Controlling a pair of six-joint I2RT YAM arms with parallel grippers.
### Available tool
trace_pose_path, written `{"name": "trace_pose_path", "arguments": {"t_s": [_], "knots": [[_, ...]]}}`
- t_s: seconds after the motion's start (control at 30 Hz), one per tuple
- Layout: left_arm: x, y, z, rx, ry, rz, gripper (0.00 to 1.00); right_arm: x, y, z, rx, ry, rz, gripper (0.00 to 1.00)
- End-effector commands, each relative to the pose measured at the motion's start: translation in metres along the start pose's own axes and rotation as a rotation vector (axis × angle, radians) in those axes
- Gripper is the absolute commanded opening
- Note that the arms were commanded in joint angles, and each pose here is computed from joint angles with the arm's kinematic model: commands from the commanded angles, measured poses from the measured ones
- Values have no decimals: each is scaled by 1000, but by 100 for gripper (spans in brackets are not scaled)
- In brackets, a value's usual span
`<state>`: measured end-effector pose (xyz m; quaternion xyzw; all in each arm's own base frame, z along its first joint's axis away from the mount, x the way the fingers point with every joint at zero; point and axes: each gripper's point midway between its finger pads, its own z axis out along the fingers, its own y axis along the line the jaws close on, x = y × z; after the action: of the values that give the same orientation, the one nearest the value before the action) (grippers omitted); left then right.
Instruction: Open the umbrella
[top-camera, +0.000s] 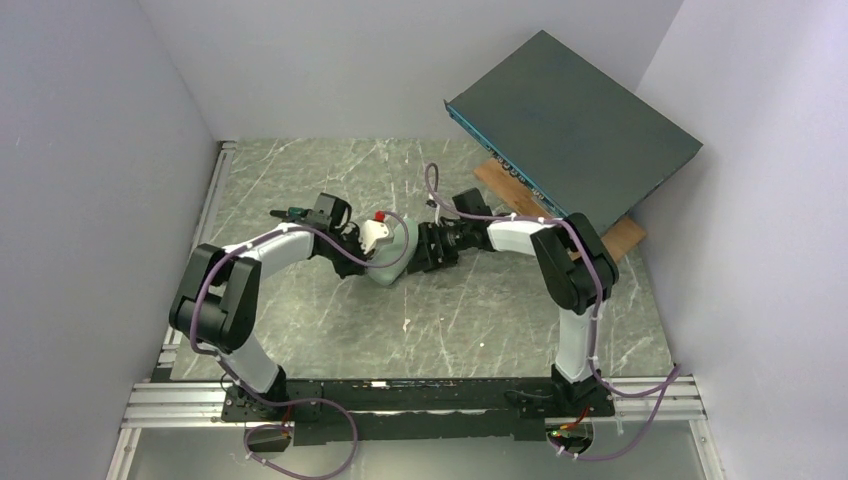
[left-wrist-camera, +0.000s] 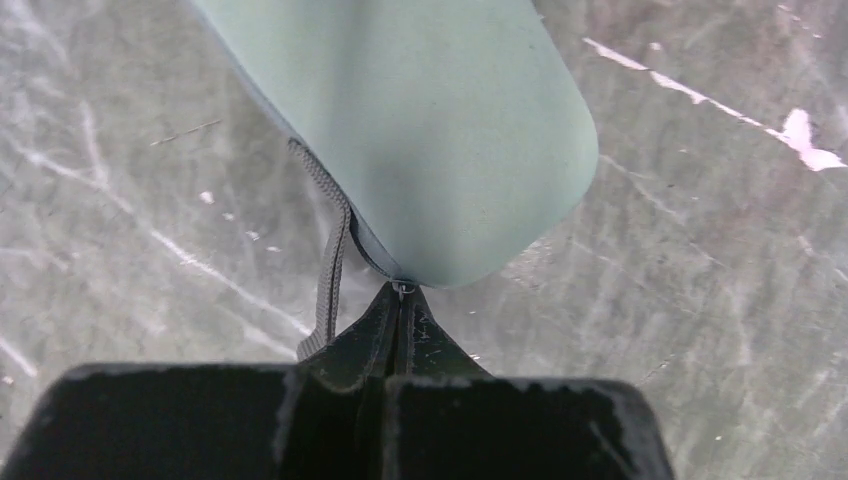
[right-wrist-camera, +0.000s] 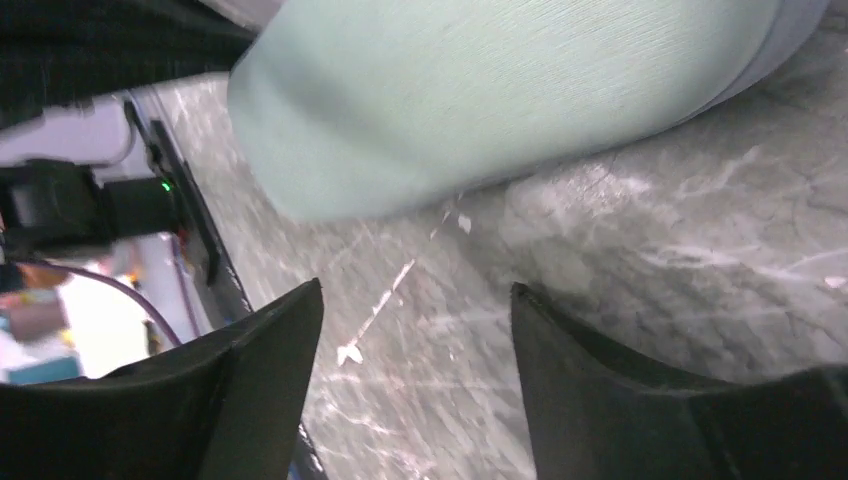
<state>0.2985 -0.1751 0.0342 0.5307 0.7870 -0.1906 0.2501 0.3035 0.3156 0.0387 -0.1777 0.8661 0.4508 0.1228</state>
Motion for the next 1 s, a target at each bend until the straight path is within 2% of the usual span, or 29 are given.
{"name": "trace_pose_path", "arguments": {"t_s": [0.0, 0.13, 0.23, 0.3, 0.4, 0.57, 0.73, 0.97], "knots": [[-16, 13, -5, 6, -58, -3, 0, 9, 2, -26, 49, 15, -303, 75], [-14, 17, -5, 24, -64, 4, 0, -2, 8, -53, 92, -28, -620, 79], [-11, 19, -3, 33, -57, -2, 0, -24, 21, -63, 98, -110, -881, 80], [-9, 23, -3, 37, -54, -25, 0, -46, 27, -68, 115, -186, -1110, 81], [-8, 26, -3, 58, -69, -64, 0, -65, 30, -65, 118, -240, -1358, 82], [-10, 30, -2, 68, -70, -62, 0, -74, 31, -49, 22, -234, -1678, 84], [-14, 34, 0, 71, -75, -60, 0, -85, 30, -25, -91, -237, -1823, 88], [-14, 37, 0, 67, -71, -65, 0, -102, 19, -1, -113, -226, -1850, 88]]}}
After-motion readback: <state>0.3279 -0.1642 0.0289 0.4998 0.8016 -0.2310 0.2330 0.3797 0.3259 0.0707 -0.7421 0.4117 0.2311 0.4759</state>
